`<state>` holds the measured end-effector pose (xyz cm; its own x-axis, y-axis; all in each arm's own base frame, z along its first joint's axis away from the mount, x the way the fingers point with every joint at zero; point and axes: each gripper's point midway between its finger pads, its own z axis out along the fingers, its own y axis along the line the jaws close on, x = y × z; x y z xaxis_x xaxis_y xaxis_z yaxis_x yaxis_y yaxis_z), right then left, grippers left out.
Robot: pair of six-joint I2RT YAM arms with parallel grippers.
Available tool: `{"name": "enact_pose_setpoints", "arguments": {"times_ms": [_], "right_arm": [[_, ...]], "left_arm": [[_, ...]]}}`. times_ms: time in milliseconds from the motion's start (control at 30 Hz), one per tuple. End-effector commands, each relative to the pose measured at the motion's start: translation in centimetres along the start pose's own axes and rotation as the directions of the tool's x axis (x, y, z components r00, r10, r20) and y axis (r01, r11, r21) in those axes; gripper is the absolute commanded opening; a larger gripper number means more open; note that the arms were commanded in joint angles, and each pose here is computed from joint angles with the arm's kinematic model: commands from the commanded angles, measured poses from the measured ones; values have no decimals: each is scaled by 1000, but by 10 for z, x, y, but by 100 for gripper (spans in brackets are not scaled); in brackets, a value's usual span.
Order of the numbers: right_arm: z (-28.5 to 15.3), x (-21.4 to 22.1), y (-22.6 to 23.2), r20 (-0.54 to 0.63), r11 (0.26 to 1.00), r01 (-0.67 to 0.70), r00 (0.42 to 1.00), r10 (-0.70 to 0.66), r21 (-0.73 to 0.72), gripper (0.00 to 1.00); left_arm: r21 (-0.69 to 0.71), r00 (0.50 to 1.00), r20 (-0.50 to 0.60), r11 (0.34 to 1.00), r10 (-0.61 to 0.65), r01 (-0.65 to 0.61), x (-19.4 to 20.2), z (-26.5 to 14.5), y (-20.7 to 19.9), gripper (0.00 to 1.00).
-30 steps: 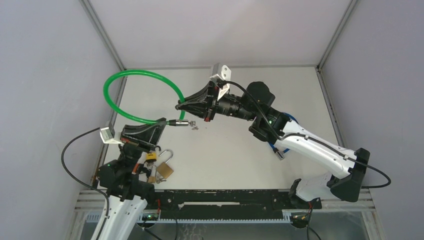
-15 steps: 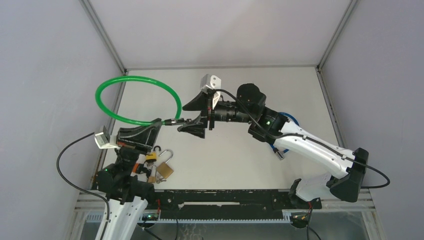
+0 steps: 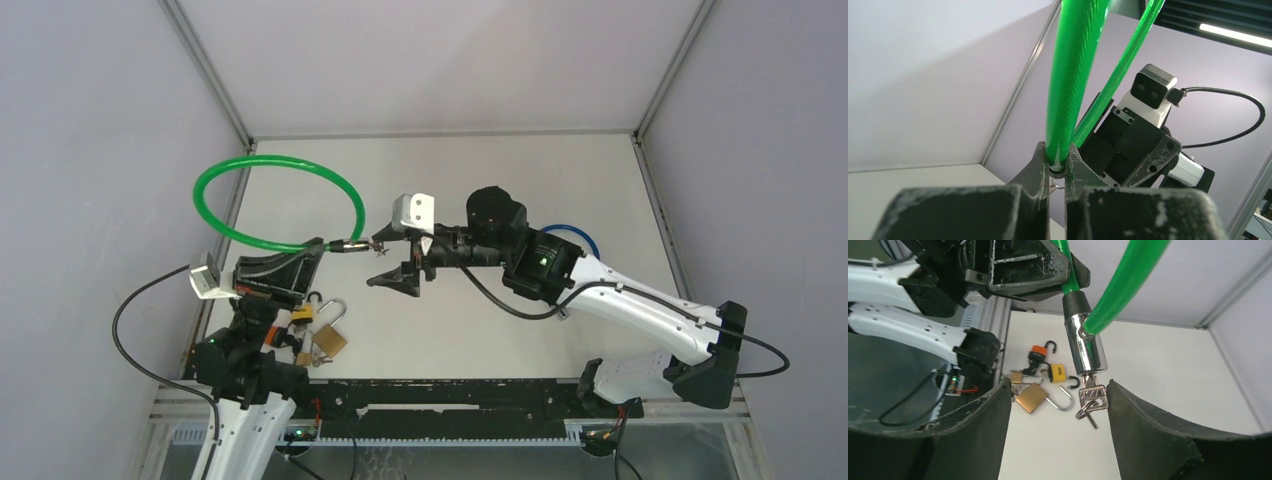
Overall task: Lock with the key
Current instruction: Lock the lock.
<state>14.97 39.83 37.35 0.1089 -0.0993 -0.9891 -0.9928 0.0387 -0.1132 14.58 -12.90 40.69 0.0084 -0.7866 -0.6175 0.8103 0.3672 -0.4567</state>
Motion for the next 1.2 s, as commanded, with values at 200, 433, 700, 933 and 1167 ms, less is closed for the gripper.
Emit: {"name": "enact_pose_setpoints", "arguments": {"times_ms": [200, 433, 700, 933, 1167], "right_arm": [[-3, -11, -22, -28, 959, 243, 970, -241, 145, 48], [-4, -12, -17, -23, 961, 246, 969, -246, 122, 30], [1, -18, 7, -39, 988, 153, 987, -154, -31, 21], [2, -31, 15, -36, 989, -66, 997, 62, -132, 15], [-3, -41, 13, -8, 983, -124, 992, 124, -136, 30]], "left_arm": [[57, 998, 46, 998, 31, -34, -12, 0, -16, 0], [55, 999, 47, 998, 28, -31, -12, 0, -15, 0], [61, 998, 34, 996, 59, -61, -8, -1, -14, 0], [98, 991, 21, 986, 136, -137, -3, -5, -16, 0], [92, 991, 30, 987, 130, -133, -3, -7, -15, 0]]}}
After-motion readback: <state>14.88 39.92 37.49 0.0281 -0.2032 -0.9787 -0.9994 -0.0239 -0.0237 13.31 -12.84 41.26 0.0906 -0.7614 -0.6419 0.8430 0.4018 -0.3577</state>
